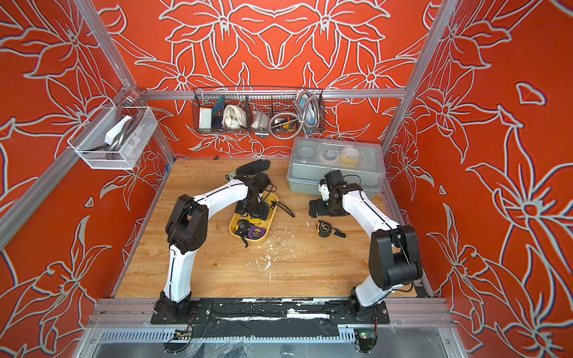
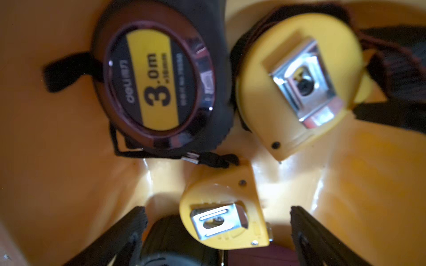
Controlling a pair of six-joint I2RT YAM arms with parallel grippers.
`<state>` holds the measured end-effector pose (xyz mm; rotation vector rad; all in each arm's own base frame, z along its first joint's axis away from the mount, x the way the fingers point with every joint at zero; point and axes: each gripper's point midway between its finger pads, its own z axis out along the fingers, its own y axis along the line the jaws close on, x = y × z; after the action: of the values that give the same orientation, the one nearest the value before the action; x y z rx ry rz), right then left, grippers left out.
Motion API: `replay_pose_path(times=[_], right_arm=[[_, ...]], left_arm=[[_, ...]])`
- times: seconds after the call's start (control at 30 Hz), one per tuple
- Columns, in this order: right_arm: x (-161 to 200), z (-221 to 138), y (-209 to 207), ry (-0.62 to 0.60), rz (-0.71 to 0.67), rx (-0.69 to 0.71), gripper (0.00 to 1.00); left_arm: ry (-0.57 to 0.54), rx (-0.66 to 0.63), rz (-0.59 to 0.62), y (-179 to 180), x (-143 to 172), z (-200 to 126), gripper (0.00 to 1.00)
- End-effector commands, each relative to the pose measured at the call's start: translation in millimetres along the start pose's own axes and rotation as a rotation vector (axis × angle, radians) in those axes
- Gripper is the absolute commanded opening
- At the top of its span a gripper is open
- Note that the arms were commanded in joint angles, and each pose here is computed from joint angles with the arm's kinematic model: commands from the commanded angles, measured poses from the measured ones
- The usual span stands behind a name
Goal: Take the tape measure out of the storage box
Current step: Pick up the tape measure from the storage box.
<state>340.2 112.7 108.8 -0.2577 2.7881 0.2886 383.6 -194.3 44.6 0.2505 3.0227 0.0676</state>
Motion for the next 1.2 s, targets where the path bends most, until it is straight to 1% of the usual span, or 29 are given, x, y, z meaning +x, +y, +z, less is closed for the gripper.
replay_pose_path(times=[0.0, 0.17, 0.27, 0.33, 0.4, 0.5, 0.57, 0.67, 0.8, 0.93, 1.07, 1.17], right_arm=[[5, -6, 4, -0.007, -0.004, -0.009, 1.00], [6, -10, 6, -0.018, 0.000, -0.017, 1.00], [8, -11, 14, -0.012, -0.003, -0.063, 1.00], [10, -11, 24, 0.004, -0.018, -0.121, 0.99], [10, -15, 38, 0.004, -0.023, -0.200, 0.99], [5, -27, 58, -0.029, -0.020, -0.317, 0.99], [0, -37, 70, -0.055, -0.022, -0.383, 0.99], [-3, -46, 81, -0.065, -0.022, -0.439, 0.99], [-5, -60, 106, -0.056, -0.018, -0.606, 0.98], [-14, -70, 131, -0.040, 0.001, -0.769, 0.94], [-17, -71, 146, 0.005, -0.027, -0.807, 0.90], [-18, -72, 161, 0.030, -0.028, -0.869, 0.87]], left_arm=[[0.078, -0.001, -0.003, -2, 13, 17, 0.97], [0.107, 0.036, 0.000, -8, 21, 25, 0.83], [0.100, 0.049, 0.010, -10, 21, 26, 0.73], [0.094, 0.057, 0.020, -11, 20, 23, 0.62], [0.077, 0.070, 0.027, -12, 18, 17, 0.53], [0.035, 0.096, 0.036, -15, 13, 5, 0.44], [0.005, 0.108, 0.041, -15, 9, -8, 0.43], [-0.052, 0.137, 0.055, -17, 2, -32, 0.40], [-0.138, 0.233, 0.118, -29, -2, -72, 0.39], [-0.215, 0.301, 0.216, -42, 5, -106, 0.39], [-0.256, 0.402, 0.269, -54, 17, -129, 0.39], [-0.291, 0.465, 0.310, -63, 27, -141, 0.39]])
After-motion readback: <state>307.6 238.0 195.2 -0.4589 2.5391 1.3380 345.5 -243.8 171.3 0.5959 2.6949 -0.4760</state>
